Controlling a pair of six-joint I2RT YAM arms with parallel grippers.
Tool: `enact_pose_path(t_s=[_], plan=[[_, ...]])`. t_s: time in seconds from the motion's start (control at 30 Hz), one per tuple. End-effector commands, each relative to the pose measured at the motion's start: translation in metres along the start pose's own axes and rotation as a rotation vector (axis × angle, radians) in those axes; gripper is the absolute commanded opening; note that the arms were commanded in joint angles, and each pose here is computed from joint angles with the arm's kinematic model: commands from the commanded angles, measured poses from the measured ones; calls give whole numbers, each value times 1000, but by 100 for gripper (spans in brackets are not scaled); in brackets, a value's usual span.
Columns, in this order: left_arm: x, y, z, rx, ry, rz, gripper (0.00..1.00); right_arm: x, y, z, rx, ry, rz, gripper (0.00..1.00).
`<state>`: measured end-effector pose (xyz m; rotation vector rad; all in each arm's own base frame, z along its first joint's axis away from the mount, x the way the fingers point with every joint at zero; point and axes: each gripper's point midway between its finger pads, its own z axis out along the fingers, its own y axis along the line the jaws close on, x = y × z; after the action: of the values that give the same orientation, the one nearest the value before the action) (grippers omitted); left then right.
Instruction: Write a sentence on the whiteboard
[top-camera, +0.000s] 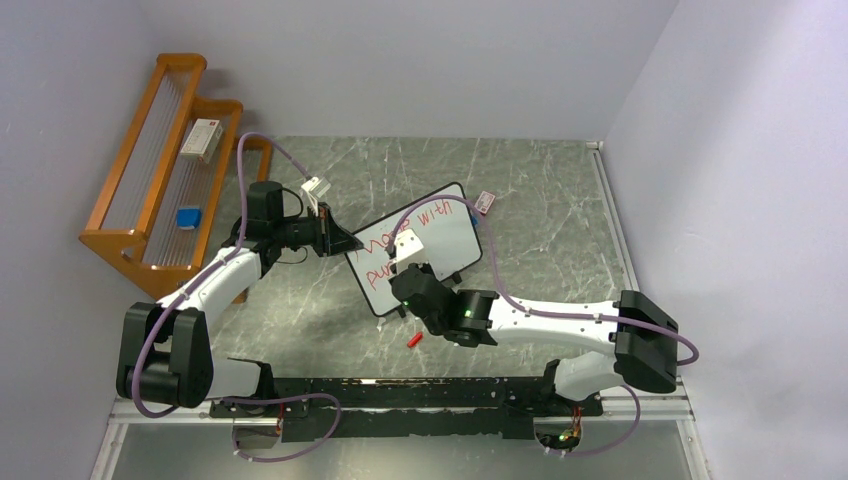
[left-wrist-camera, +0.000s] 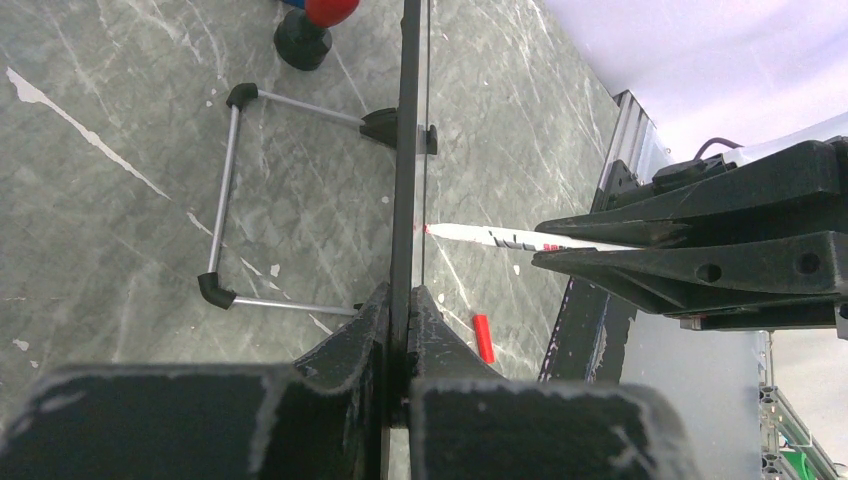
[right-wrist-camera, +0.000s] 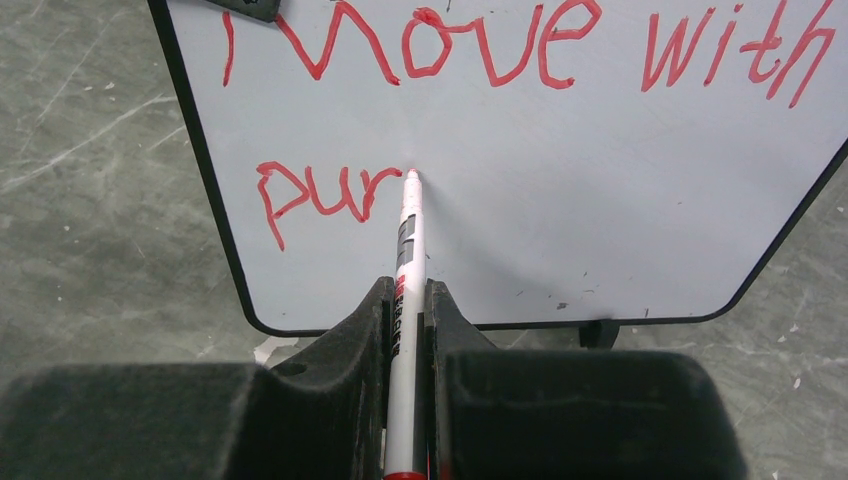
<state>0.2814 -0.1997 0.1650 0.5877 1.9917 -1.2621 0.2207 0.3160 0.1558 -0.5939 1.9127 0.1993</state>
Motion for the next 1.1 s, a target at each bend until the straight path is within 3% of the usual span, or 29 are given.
enact_pose_path(t_s=[0.0,1.07], plan=[[25,15,2,-65,69,-73,5,-8,0,4,7,-16,15,0],[25,15,2,-64,69,-74,5,40,5,-7,-25,132,-18,0]])
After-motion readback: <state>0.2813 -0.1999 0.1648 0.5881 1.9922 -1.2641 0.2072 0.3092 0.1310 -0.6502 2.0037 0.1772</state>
